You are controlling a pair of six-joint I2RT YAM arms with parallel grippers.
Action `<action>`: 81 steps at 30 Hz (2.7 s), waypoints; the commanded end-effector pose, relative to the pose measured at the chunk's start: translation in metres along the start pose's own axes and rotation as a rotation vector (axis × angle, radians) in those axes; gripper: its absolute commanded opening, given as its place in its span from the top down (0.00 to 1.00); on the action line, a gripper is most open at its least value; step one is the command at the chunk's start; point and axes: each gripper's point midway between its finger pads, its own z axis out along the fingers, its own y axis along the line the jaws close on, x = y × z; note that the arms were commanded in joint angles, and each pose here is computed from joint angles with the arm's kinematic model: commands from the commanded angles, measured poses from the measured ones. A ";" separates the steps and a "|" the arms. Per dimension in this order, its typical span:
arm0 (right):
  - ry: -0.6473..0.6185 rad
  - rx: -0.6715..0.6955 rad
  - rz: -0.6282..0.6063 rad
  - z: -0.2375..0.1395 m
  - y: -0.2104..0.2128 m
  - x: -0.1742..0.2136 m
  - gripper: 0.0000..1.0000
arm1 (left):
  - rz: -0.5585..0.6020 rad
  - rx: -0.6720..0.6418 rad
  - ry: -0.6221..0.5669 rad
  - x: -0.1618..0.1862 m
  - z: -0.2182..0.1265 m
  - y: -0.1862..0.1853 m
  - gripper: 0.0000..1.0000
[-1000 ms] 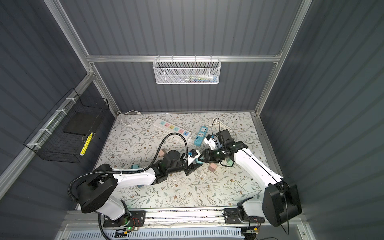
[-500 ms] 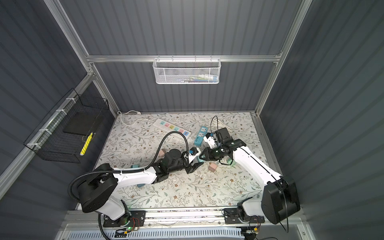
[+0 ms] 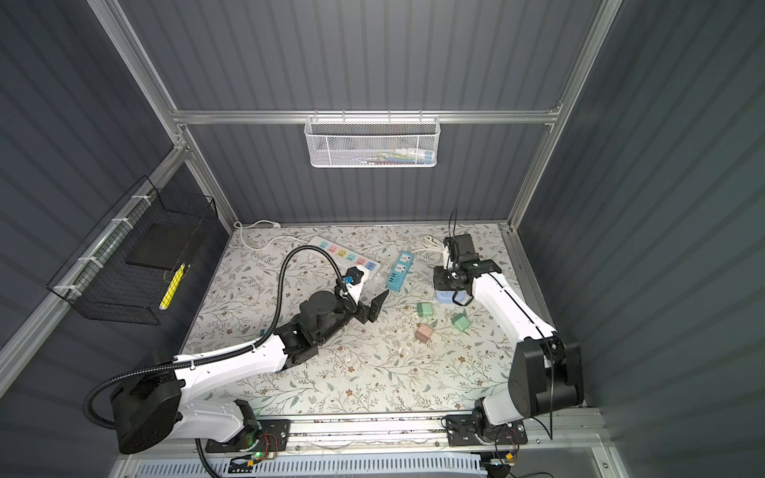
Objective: Insert the plug
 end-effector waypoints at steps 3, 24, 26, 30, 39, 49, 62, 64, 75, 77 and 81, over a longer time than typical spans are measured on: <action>-0.034 0.146 -0.111 0.009 -0.042 -0.036 0.82 | 0.016 -0.112 0.067 -0.028 0.014 0.023 0.10; 0.093 0.048 -0.059 0.074 -0.067 -0.004 0.80 | 0.002 -0.051 0.071 -0.007 0.020 0.021 0.09; 0.094 0.053 -0.061 0.076 -0.067 -0.002 0.81 | 0.003 -0.048 0.072 -0.007 0.020 0.020 0.09; 0.104 0.062 -0.071 0.079 -0.070 -0.001 0.81 | 0.009 -0.041 0.069 -0.006 0.018 0.019 0.08; 0.157 0.031 -0.054 0.081 -0.067 0.011 0.82 | 0.018 -0.038 0.063 -0.008 0.016 0.019 0.08; 0.190 -0.019 -0.036 0.078 -0.058 0.016 0.83 | 0.009 -0.020 0.061 -0.009 0.015 0.016 0.08; 0.269 0.003 -0.064 0.089 -0.058 0.033 0.83 | 0.010 -0.015 0.057 -0.010 0.014 0.015 0.08; 0.286 0.012 -0.076 0.090 -0.055 0.038 0.83 | 0.012 -0.015 0.058 -0.010 0.014 0.015 0.08; 0.369 0.079 -0.087 0.102 -0.061 0.069 0.85 | 0.005 -0.008 0.050 -0.012 0.011 0.014 0.08; 0.380 0.078 -0.074 0.102 -0.066 0.070 0.85 | 0.004 -0.008 0.049 -0.013 0.012 0.015 0.08; 0.398 0.082 -0.052 0.103 -0.072 0.074 0.85 | -0.001 -0.004 0.053 -0.011 0.012 0.014 0.08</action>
